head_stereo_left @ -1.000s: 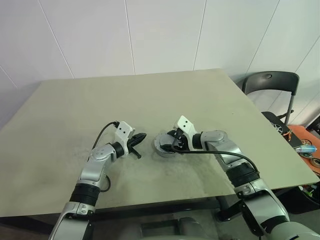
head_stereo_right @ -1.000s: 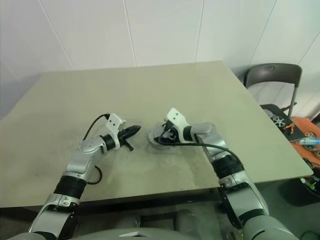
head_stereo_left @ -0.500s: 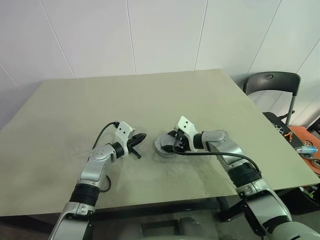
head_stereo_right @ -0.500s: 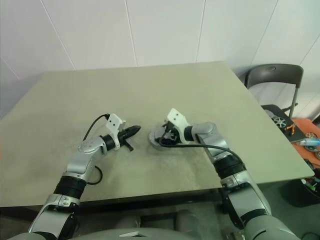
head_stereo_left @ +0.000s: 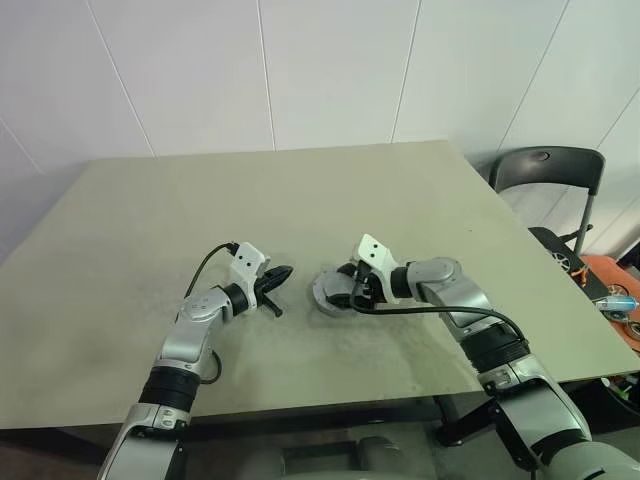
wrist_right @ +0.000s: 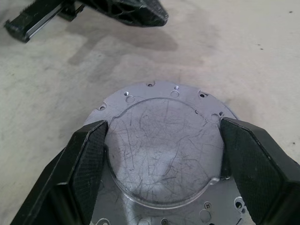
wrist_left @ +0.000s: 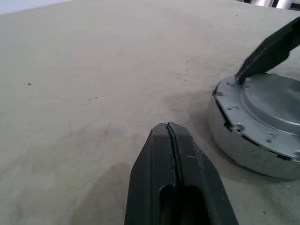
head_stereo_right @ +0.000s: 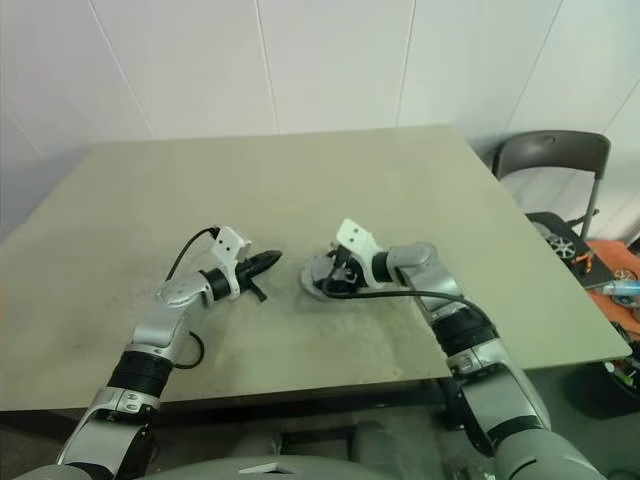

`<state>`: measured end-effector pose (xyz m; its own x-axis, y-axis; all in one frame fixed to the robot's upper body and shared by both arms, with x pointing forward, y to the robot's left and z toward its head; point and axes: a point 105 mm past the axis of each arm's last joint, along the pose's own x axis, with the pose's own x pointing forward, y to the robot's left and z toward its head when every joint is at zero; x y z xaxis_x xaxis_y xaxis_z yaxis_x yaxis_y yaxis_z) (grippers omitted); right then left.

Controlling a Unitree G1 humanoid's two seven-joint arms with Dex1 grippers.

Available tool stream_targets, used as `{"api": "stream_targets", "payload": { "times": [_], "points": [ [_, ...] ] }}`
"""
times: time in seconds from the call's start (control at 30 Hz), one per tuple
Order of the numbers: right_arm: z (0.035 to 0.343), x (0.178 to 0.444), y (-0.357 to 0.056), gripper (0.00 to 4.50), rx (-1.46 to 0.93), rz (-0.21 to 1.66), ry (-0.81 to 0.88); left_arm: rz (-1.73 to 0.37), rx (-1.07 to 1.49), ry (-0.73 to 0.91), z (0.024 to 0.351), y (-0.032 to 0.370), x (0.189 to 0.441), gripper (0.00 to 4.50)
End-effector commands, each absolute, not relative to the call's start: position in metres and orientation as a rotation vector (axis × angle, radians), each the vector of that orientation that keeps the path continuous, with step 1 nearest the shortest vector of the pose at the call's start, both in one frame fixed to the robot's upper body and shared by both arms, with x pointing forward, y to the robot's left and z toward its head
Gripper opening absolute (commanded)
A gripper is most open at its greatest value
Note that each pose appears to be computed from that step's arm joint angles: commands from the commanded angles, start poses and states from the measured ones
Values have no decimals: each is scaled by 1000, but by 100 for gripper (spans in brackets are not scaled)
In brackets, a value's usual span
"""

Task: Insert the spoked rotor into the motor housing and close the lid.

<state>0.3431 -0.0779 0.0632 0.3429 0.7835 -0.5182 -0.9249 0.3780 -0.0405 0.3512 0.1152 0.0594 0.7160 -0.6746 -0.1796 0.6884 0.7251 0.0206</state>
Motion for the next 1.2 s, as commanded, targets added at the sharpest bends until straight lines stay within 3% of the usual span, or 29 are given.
{"api": "stream_targets", "payload": {
  "times": [0.03, 0.6, 0.8, 1.0, 1.2],
  "points": [
    [19, 335, -105, 346, -399, 1052, 651, -765, 115, 109, 75, 113, 356, 0],
    [46, 371, -98, 346, -300, 918, 478, -779, 116, 108, 76, 110, 356, 0],
    [70, 362, -81, 346, -152, 1022, 415, -784, 116, 110, 75, 109, 355, 0],
    [54, 361, -90, 346, -255, 998, 472, -786, 116, 110, 75, 109, 355, 0],
    [64, 348, -81, 346, -211, 1106, 447, -784, 117, 111, 75, 109, 355, 0]
  ]
}}
